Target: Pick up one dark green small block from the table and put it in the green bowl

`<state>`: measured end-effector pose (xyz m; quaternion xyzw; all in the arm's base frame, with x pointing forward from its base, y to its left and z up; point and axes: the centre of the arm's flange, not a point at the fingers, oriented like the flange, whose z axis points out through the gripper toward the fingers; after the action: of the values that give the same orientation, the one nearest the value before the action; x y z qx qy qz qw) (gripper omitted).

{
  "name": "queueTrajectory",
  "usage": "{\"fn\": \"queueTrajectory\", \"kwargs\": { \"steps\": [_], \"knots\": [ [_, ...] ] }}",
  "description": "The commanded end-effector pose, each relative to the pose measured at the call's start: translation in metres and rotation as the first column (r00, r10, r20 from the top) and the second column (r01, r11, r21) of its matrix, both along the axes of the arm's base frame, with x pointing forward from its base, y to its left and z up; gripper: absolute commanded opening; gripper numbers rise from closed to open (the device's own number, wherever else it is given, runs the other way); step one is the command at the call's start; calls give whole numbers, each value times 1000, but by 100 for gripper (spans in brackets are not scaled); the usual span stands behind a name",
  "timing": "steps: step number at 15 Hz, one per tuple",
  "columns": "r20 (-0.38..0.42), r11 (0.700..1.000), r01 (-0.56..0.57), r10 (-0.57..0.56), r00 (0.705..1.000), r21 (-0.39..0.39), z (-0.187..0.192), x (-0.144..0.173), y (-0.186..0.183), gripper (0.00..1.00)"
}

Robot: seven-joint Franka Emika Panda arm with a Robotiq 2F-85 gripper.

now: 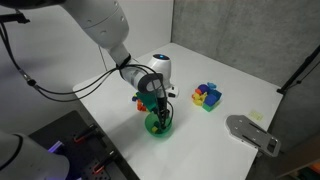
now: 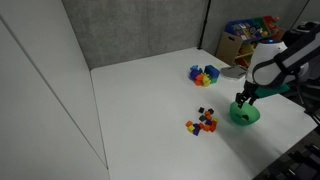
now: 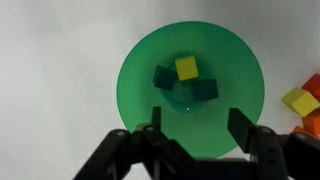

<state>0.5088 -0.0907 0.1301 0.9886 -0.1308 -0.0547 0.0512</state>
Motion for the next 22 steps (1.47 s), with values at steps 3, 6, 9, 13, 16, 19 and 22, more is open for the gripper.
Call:
{"fn": "queueTrajectory", "kwargs": {
  "steps": [3, 6, 9, 13, 16, 19, 22],
  "knots": [
    [-47, 991, -114, 118, 992, 74, 44, -13, 18, 100],
    [-73, 979, -171, 180, 981, 111, 81, -16, 31, 100],
    [-97, 963, -232, 246, 964, 134, 124, -20, 42, 100],
    [-106, 955, -263, 278, 955, 139, 188, -23, 57, 100],
    [-77, 953, -272, 284, 956, 133, 233, -26, 67, 100],
    [-24, 950, -289, 293, 956, 117, 270, -30, 77, 100],
    [12, 945, -308, 309, 951, 106, 287, -31, 81, 100]
  ]
}}
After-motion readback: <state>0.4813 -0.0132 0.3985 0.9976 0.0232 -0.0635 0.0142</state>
